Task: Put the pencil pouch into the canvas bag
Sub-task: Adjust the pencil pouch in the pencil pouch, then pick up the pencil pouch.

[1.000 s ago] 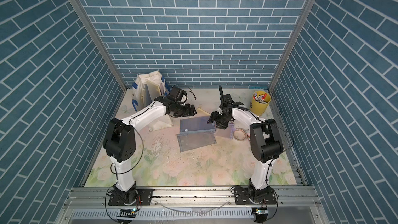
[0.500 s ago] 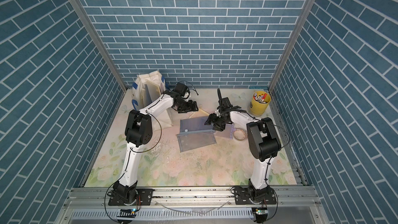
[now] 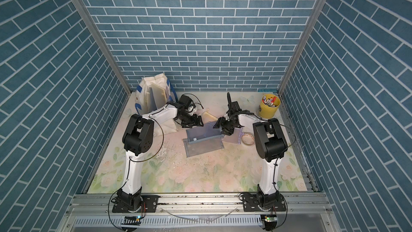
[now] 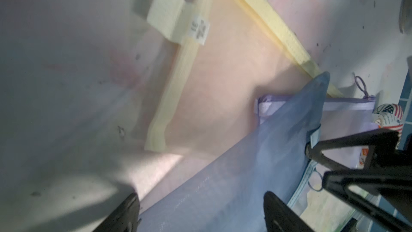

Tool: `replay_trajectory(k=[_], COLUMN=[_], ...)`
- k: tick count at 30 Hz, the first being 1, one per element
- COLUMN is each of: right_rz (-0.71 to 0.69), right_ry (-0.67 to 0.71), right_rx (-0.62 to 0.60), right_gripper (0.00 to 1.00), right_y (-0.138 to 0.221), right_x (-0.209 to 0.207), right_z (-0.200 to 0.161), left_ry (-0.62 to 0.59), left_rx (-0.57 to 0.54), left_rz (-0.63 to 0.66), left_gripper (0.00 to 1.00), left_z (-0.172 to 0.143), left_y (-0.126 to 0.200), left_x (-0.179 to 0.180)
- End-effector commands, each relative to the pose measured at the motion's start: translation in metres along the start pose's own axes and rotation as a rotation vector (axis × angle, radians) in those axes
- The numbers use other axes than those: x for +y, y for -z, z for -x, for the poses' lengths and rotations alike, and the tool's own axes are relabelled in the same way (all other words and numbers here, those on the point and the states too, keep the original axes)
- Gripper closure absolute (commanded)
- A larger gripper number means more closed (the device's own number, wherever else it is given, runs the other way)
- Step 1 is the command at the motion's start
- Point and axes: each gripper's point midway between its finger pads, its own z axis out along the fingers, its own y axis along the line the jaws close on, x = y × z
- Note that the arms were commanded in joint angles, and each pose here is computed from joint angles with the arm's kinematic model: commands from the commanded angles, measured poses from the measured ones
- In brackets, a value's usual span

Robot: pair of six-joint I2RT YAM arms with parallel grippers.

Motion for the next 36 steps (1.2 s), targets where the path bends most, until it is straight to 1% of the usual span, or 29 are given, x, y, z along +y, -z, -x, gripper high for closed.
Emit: replay_trajectory(k=[1, 8, 14, 16, 19, 23, 27, 31, 36], right_rz=[-0.023, -0.006, -0.001, -0.01, -0.02, -0.022, -0.011, 0.01, 0.026], right_ry=[-0.024, 0.006, 0.074, 0.083, 0.07, 0.047, 0.016, -0.012, -0.036], right_rx=[0.0, 0.004, -0.021, -0.033, -0.029, -0.016, 0.016, 0.01, 0.013], right_gripper=[0.33, 0.34, 0.33, 0.32, 0.32, 0.32, 0.32, 0.33, 0.34], right_y=[-0.005, -0.006, 0.016, 0.028, 0.041, 0.049, 0.039, 0.023, 0.007], right_x=[-0.004, 0.004, 0.021, 0.023, 0.019, 0.009, -0.002, -0.005, -0.006], right_z=[0.009, 0.016, 0.017, 0.011, -0.006, -0.031, -0.042, -0.033, -0.021], left_ry=[-0.014, -0.021, 0.001, -0.004, -0.018, -0.051, -0.082, -0.08, -0.06], left_rx=[0.011, 0.003, 0.012, 0.012, 0.0, -0.005, -0.005, 0.02, 0.034], left_rz=[-0.038, -0.075, -0.103, -0.104, -0.076, -0.054, -0.06, -0.072, -0.127], left_gripper=[0.12, 0.15, 0.25, 0.28, 0.28, 0.27, 0.27, 0.27, 0.29], left_z=[-0.018, -0.046, -0.064, -0.065, -0.059, -0.046, -0.035, -0.036, -0.046], left_y=[0.006, 0.019, 0.024, 0.026, 0.028, 0.027, 0.017, 0.005, -0.004], left_x=[-0.011, -0.03, -0.033, -0.033, -0.029, -0.028, -0.03, -0.027, -0.034])
